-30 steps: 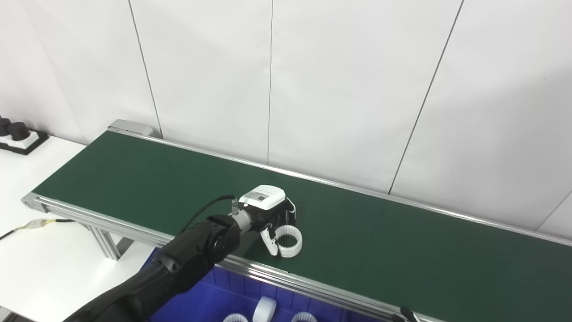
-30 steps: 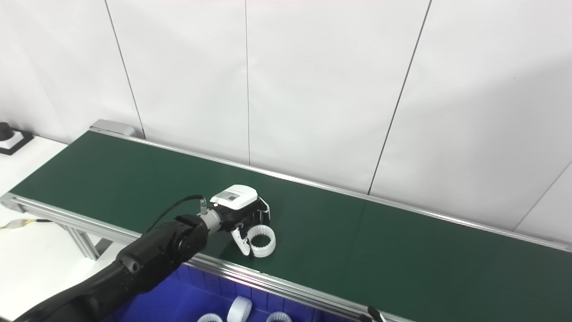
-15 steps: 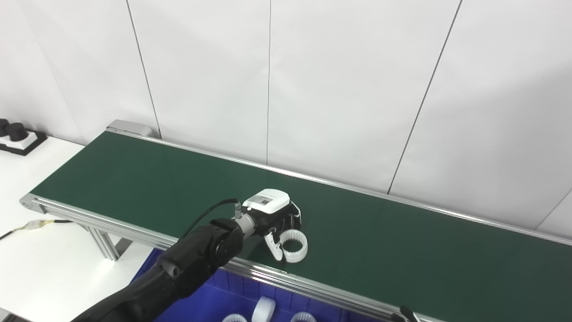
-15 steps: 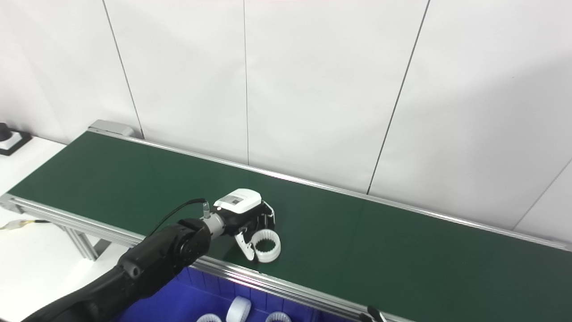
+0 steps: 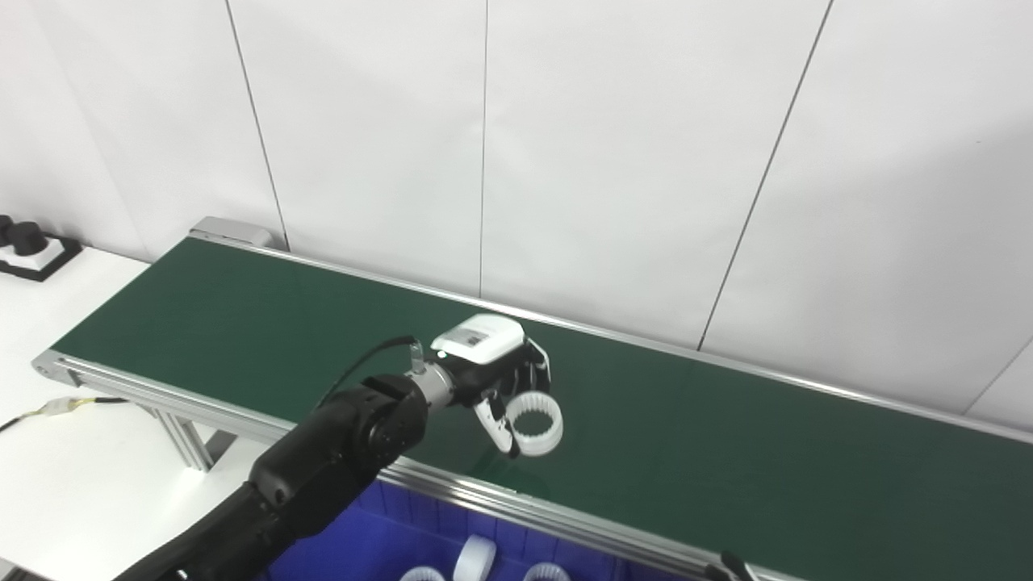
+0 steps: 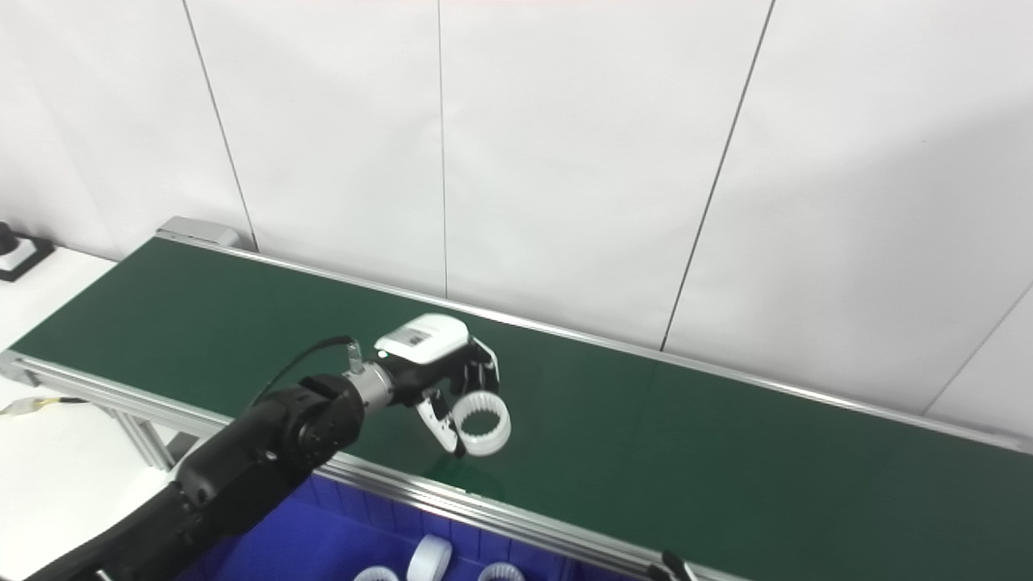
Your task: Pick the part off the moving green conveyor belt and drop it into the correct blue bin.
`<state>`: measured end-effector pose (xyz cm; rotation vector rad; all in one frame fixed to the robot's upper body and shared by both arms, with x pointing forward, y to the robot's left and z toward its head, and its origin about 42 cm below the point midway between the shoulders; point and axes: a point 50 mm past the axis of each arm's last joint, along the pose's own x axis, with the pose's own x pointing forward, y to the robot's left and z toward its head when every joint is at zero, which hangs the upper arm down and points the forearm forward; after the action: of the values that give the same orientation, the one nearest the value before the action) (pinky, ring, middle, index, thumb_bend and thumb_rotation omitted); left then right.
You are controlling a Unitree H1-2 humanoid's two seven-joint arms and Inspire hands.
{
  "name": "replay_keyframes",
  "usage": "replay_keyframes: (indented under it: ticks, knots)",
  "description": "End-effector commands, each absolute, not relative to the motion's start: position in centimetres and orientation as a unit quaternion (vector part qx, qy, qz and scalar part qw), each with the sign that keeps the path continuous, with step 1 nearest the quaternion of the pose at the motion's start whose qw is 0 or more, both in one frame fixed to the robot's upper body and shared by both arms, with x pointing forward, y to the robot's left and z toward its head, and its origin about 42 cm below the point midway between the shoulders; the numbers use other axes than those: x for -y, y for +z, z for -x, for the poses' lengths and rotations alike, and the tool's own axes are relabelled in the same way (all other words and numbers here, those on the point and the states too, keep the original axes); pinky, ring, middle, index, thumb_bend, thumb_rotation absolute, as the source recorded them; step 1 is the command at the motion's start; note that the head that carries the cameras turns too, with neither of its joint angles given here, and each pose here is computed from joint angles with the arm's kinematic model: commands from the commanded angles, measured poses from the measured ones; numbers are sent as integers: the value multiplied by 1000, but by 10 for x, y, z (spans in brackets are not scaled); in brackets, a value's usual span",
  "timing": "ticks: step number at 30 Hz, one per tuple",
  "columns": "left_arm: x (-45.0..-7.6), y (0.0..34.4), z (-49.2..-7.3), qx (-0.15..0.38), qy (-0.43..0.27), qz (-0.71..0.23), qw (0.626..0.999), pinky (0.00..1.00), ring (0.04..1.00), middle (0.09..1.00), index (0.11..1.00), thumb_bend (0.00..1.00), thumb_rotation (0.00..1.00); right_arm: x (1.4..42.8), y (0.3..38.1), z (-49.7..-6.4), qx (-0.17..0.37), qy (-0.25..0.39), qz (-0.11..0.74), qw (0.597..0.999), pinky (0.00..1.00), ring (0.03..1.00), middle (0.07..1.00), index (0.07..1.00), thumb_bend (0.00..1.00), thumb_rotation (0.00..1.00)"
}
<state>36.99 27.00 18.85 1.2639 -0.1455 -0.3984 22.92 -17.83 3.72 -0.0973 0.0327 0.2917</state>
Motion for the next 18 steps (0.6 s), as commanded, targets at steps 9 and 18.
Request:
replay_keyframes:
  ticks: [9, 18]
  knots:
    - [-289, 228, -335, 102, -149, -571, 801, 364, 410, 481, 507, 503, 0, 181, 55, -229, 22, 147, 47, 988, 743, 815, 853, 909, 238, 462]
    - [-297, 234, -299, 84, -155, -578, 797, 347, 394, 475, 515, 502, 0, 188, 60, -223, 18, 146, 44, 988, 761, 826, 862, 912, 267, 502]
